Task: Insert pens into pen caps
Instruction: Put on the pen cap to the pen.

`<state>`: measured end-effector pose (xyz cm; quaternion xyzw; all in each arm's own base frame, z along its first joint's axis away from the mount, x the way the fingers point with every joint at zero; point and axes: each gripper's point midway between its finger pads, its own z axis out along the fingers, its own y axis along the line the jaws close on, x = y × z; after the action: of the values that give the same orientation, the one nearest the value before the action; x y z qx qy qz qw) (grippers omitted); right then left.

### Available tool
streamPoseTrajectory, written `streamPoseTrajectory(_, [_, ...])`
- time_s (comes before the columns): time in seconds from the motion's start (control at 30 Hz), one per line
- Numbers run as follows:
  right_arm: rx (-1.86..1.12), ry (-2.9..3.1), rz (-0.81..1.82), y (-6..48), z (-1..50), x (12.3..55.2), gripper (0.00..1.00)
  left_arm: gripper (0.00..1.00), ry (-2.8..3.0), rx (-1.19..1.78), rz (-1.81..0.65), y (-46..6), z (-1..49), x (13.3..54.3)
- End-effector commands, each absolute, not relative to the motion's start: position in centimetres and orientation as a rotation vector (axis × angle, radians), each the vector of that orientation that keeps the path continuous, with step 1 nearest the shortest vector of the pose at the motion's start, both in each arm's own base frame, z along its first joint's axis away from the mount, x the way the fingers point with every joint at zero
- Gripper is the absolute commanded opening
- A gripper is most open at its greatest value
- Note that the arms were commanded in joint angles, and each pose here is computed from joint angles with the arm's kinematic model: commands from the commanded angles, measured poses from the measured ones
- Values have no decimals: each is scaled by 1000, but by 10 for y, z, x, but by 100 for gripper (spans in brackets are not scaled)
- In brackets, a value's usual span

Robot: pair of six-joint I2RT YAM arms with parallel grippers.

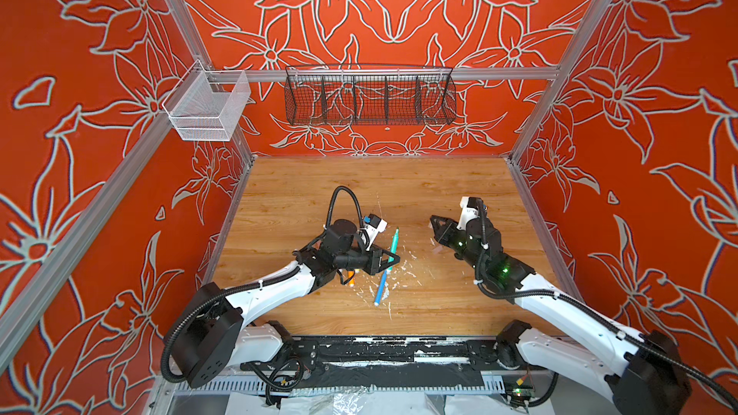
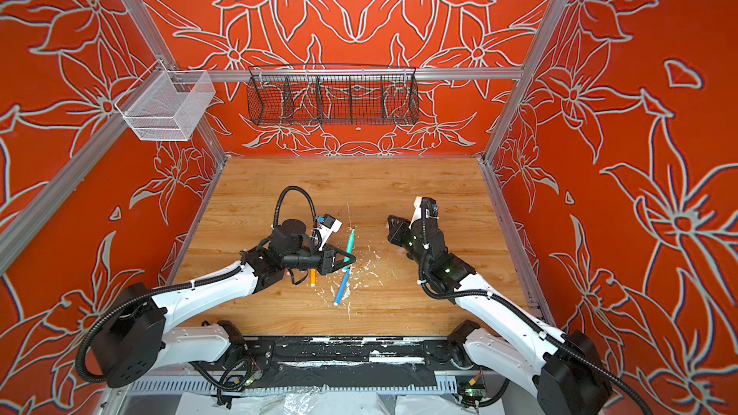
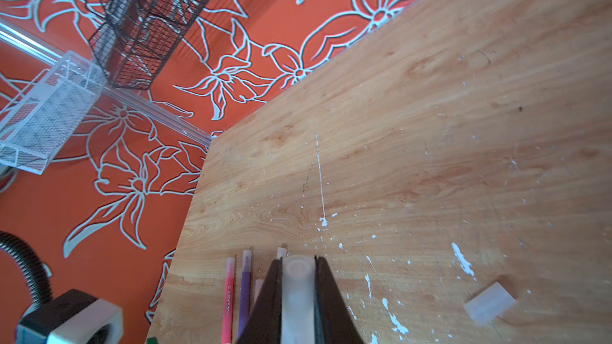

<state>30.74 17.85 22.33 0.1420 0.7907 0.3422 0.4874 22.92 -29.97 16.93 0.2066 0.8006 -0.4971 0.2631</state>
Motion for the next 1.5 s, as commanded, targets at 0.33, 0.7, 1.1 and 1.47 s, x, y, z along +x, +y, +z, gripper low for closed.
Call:
streamPoseTrajectory(0.33, [129, 1771, 950, 234, 269, 312, 10, 0, 2134, 586, -1393, -307, 174, 227])
streamPoseTrajectory(0.7, [84, 1733, 1069, 271, 273, 305, 10, 0, 2147, 561, -1360, -304, 172, 230])
streamPoseTrajectory(1.1, [93, 1737, 1094, 273, 273, 299, 10, 0, 2157, 540, -1288, -297, 172, 234])
streamPoseTrajectory(1.47, [92, 1761, 1131, 280, 267, 293, 10, 0, 2144, 543, -1275, -295, 176, 234])
